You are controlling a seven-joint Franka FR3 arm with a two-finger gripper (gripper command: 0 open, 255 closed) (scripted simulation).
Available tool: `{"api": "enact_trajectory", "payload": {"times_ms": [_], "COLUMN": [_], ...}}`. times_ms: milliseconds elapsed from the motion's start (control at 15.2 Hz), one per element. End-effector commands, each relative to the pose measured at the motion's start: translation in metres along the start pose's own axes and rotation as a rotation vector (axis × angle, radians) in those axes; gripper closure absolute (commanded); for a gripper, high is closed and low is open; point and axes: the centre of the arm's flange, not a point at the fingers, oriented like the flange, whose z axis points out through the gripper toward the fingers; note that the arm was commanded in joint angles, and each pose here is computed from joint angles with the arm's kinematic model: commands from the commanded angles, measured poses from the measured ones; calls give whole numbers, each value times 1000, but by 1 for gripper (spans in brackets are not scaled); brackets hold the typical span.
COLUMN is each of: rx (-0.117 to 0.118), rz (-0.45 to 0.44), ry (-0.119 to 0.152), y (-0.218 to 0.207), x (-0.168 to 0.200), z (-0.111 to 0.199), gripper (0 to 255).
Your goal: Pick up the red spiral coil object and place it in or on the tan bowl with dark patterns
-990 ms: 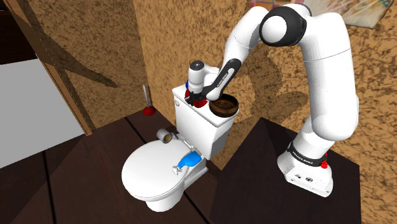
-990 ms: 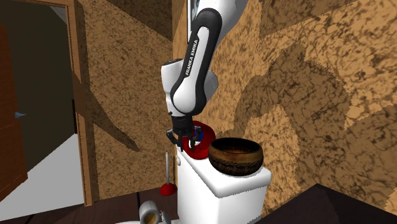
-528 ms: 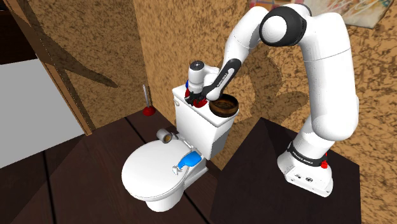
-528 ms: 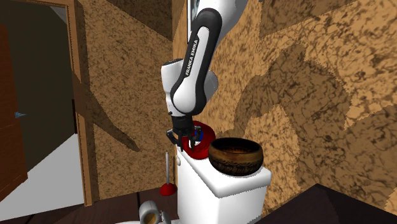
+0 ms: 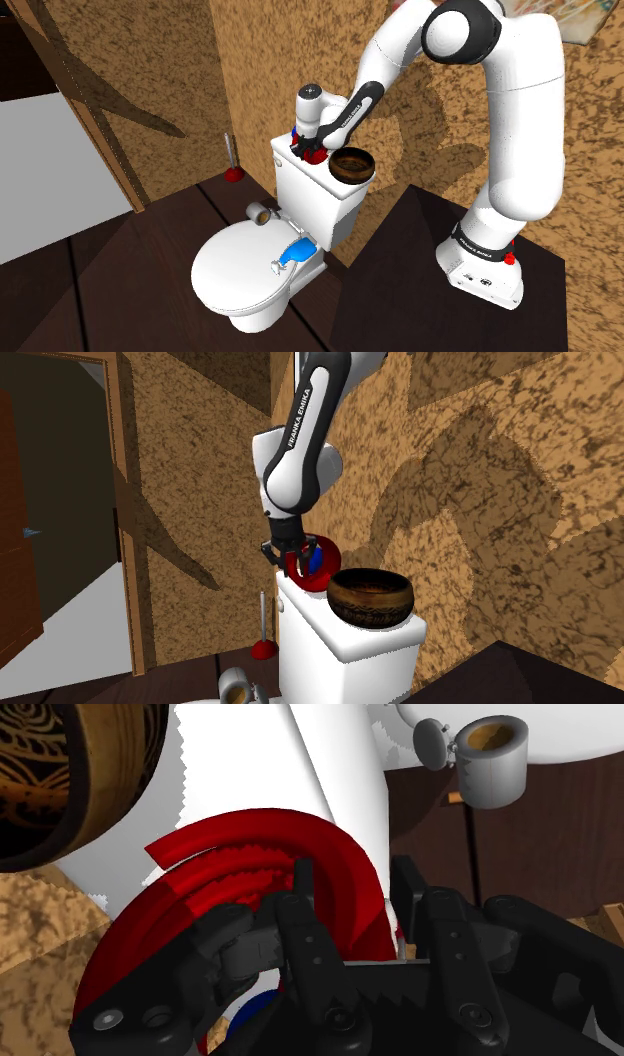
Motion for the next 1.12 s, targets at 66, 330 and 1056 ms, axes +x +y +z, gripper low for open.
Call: {"api": "enact_trajectory", "payload": {"times_ms": [66, 330, 1056], "rx": [0, 0, 0], "rz": [0, 0, 0], "ry": [1, 1, 1], "y": [3, 5, 13], "x": [7, 14, 34], "z": [-15, -34, -88], "gripper": [255, 255, 255]}}
